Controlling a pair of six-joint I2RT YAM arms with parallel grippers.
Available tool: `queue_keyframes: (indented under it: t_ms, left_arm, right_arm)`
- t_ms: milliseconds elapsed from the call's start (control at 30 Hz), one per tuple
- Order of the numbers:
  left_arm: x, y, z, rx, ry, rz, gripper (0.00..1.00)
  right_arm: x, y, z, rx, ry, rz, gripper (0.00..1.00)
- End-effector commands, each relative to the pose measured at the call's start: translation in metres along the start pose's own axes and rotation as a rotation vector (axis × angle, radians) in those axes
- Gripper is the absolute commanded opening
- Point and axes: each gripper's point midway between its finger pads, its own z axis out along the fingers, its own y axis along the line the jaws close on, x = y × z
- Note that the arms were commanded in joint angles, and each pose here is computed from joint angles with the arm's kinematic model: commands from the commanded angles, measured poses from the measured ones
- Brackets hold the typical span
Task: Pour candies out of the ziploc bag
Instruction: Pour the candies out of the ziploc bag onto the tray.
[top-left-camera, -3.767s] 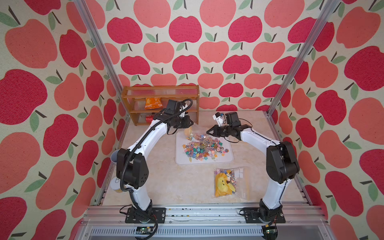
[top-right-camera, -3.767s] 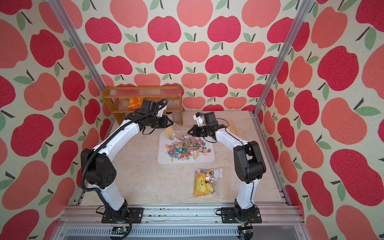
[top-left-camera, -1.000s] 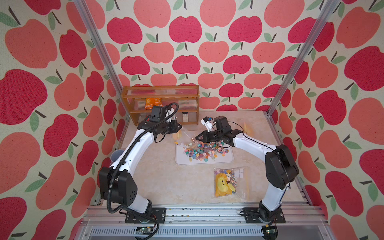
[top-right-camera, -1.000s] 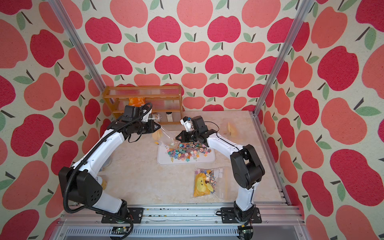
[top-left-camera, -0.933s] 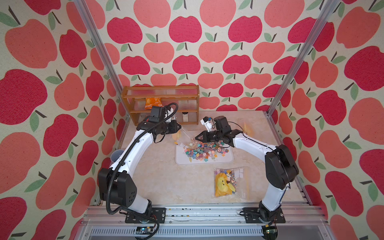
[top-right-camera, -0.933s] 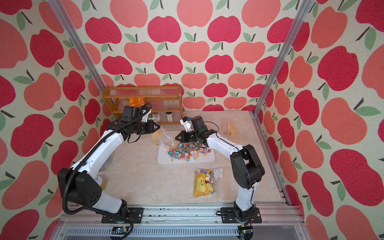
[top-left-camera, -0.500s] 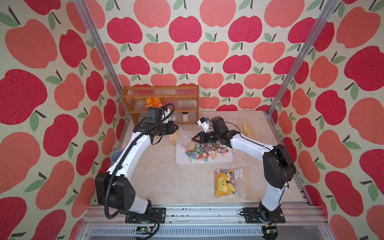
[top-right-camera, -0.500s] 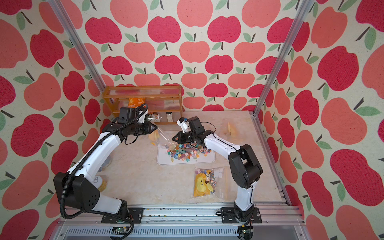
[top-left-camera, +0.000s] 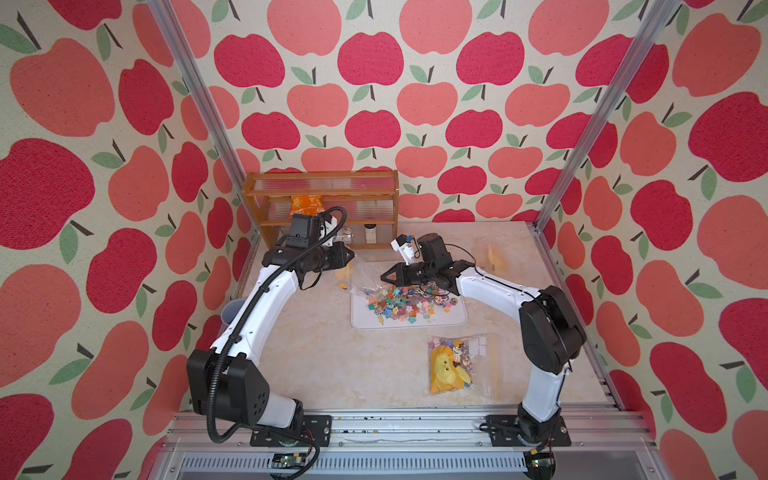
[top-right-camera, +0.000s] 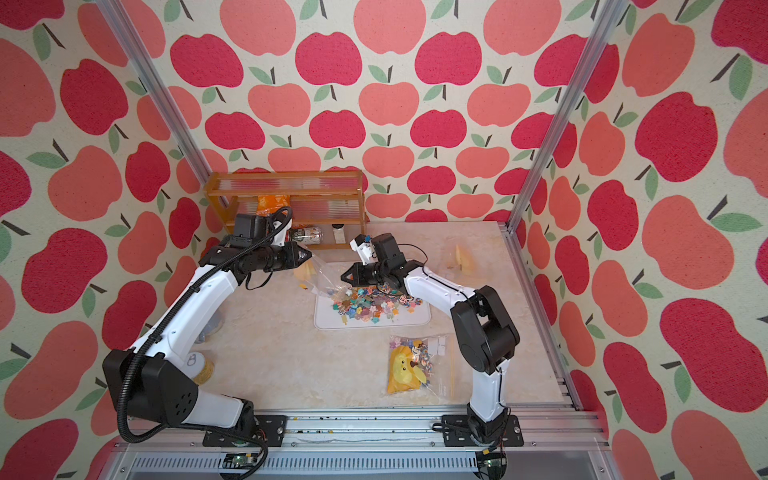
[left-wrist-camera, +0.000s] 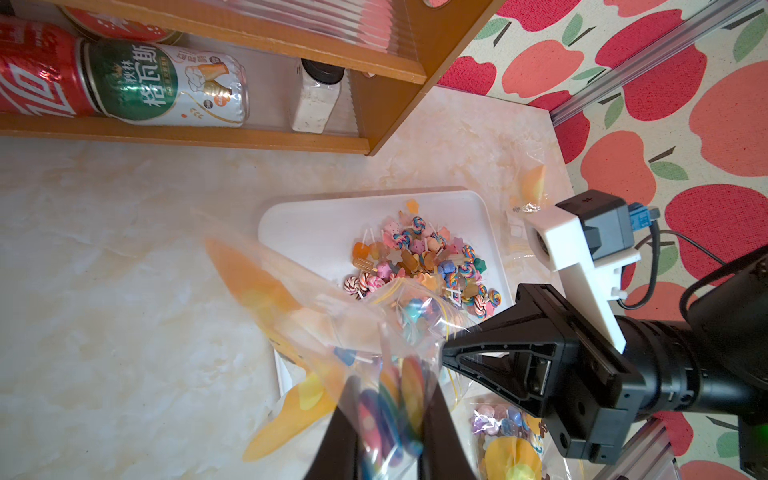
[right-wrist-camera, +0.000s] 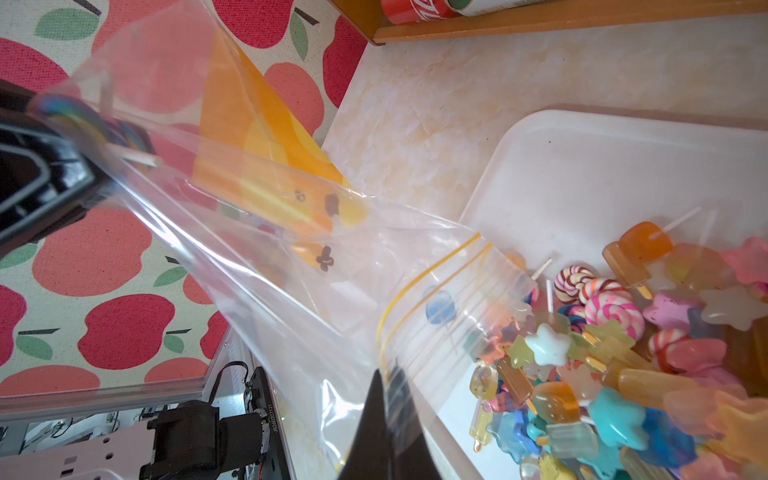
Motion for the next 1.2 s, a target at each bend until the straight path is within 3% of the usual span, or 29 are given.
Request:
queue_keyframes:
  t_ms: [0, 667, 1167]
  left_arm:
    - [-0.06, -0.007, -0.038, -0.015, -0.214, 0.057, 0.0]
    - [-0.069, -0.07, -0.041, 0.03, -0.223, 0.19, 0.0]
    - [-0.073, -0.091, -0.034, 0.038, -0.211, 0.228, 0.0]
  right_arm:
    - [0.044, -0.044, 0.009, 0.123, 0.132, 0.132, 0.0]
    - [0.067, -0.07, 0.023, 0.139, 0.175, 0.186, 0.0]
    - [0.078, -0.088, 0.017, 0.144, 0.17, 0.226, 0.0]
